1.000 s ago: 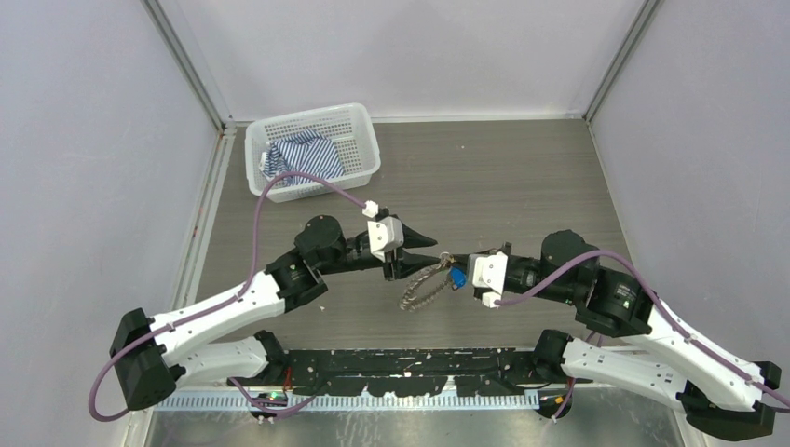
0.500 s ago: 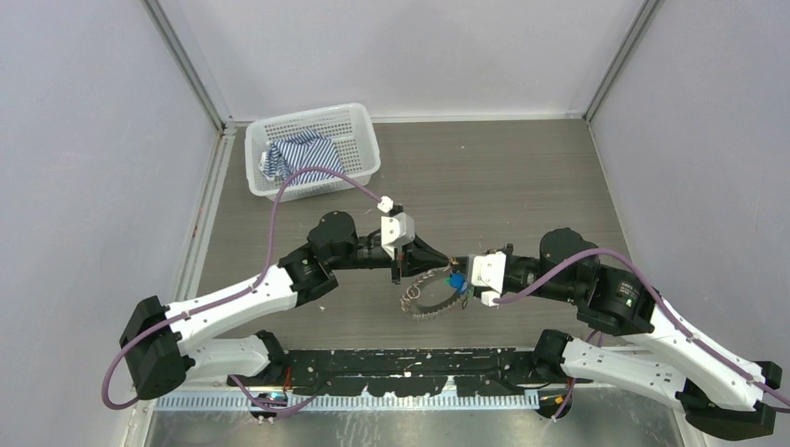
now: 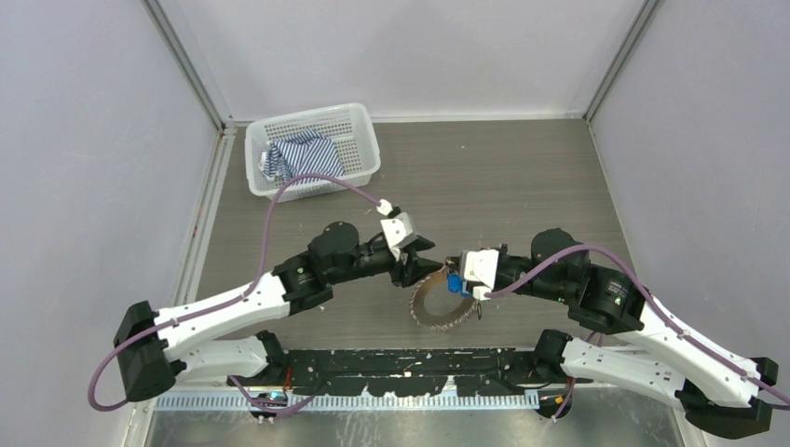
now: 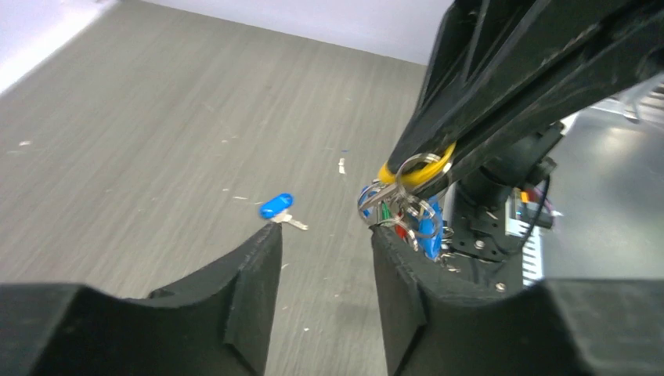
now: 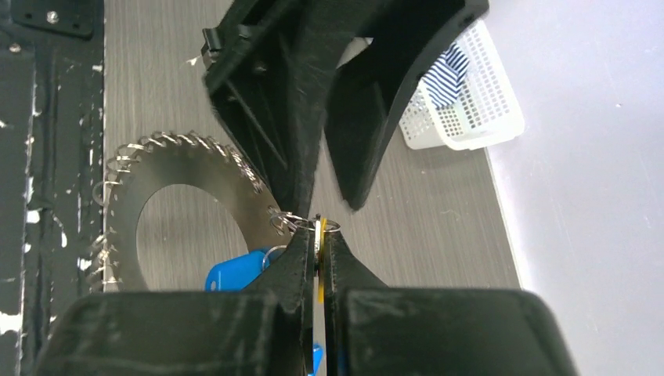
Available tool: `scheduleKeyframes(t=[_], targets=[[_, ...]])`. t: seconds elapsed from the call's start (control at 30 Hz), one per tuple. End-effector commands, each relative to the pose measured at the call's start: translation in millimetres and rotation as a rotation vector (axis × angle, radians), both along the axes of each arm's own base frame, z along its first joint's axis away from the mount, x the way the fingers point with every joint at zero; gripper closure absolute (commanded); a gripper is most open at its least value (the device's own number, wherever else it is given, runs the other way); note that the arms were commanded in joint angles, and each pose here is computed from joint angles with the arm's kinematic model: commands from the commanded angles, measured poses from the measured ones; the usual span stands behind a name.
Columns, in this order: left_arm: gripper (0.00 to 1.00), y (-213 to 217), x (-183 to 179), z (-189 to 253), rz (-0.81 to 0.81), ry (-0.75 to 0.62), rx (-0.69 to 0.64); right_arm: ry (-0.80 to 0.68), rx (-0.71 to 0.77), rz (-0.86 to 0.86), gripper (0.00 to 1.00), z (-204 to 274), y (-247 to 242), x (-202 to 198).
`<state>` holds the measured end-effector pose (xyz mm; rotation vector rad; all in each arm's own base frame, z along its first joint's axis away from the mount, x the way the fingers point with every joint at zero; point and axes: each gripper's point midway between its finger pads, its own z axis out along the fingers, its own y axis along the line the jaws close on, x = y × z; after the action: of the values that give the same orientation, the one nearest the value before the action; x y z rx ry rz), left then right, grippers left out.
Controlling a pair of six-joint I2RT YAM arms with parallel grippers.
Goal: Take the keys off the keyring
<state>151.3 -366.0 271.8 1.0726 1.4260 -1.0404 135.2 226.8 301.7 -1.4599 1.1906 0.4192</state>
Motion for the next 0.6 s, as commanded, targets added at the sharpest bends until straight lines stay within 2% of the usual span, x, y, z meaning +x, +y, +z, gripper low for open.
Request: scheduleKeyframes(t=[0.0, 0.13, 0.27, 0.43, 0.57], targets=[[0.45, 32.4, 20.1, 8.7, 0.192, -0.074, -0.068, -0.146, 0.337, -0.034, 0.99, 90.9, 9.0, 8.3], [0.37, 44.9, -2.5, 37.0, 0.073, -0.122, -0.184, -0.128, 0.357, -0.017, 0.99, 88.6, 8.2, 2.9], [0.36, 36.9, -18.2, 34.4, -0.047, -0.07, -0.168, -0.12, 0.345, -0.01, 0.99, 88.5, 13.2, 4.5], [0.34, 39.1, -16.0, 46.8, -0.043, -0.069, -0.201, -0.105, 0.299, -0.003, 0.99, 78.6, 20.9, 8.2], [0.34, 51.8, -4.3, 63.2, 0.039, -0.123, -0.229, -0.102, 0.311, 0.027, 0.99, 80.9, 23.7, 3.3]])
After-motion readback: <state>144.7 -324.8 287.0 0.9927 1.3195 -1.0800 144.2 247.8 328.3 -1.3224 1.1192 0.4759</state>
